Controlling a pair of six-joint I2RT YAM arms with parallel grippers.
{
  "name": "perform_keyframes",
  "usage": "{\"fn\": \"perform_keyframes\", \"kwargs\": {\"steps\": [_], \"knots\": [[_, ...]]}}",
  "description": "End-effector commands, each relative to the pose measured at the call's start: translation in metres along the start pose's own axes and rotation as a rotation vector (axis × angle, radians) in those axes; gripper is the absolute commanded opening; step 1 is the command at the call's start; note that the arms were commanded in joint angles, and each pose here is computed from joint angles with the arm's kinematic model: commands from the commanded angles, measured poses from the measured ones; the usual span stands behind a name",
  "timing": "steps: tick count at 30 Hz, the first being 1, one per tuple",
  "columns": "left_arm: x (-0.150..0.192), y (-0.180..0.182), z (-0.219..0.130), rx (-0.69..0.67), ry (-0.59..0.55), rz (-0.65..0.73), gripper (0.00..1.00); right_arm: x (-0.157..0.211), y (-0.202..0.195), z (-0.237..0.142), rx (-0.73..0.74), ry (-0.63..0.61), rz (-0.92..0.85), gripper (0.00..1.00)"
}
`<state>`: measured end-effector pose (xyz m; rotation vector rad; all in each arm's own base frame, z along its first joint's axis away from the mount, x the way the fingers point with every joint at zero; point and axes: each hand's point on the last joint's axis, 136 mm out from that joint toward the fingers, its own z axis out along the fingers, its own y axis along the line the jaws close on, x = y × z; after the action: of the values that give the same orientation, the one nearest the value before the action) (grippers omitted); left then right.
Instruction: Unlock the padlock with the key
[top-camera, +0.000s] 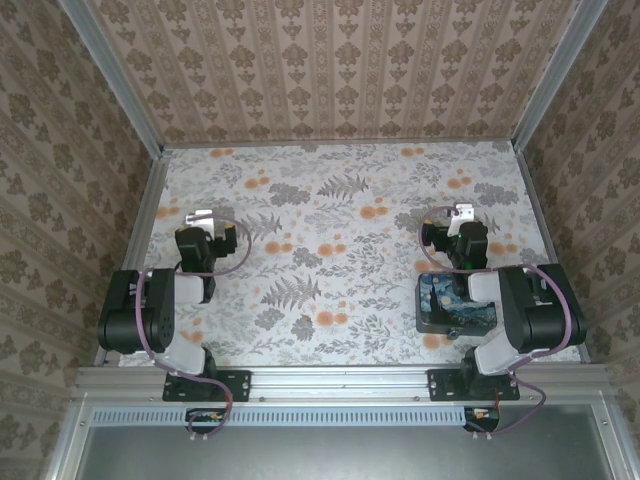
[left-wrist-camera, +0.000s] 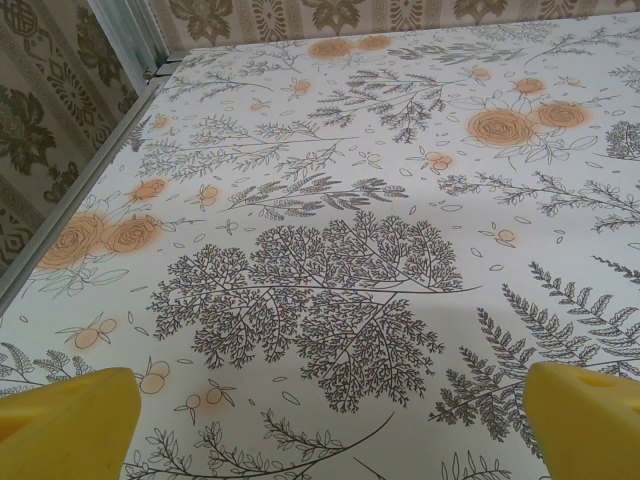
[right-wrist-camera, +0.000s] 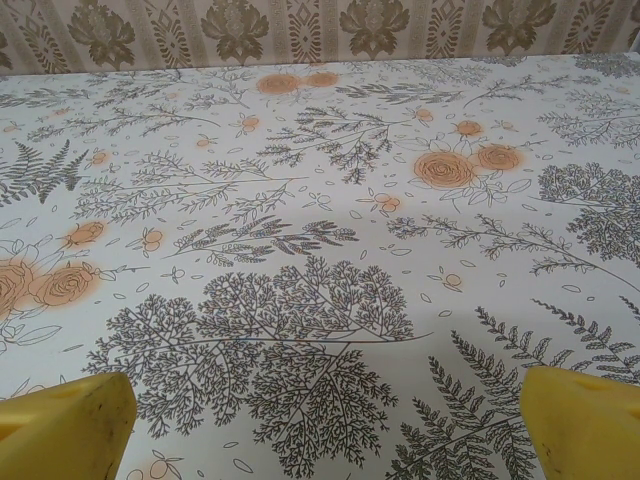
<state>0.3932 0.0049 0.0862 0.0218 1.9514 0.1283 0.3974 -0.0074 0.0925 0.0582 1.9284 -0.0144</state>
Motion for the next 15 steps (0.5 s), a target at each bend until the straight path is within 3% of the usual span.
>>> {"fn": "perform_keyframes", "kwargs": {"steps": [1, 15], "knots": [[-0.0104, 0.0006, 0.0015, 0.009, -0.029, 0.009, 1.0, -0.0069, 0.0034, -0.0002, -0.021, -0.02, 0.009, 1.0], [-0.0101, 0.0005, 0.0013, 0.015, -0.029, 0.003, 1.0, -0.0057, 0.0036, -0.0001, -0.025, -0.016, 0.012, 1.0]]}}
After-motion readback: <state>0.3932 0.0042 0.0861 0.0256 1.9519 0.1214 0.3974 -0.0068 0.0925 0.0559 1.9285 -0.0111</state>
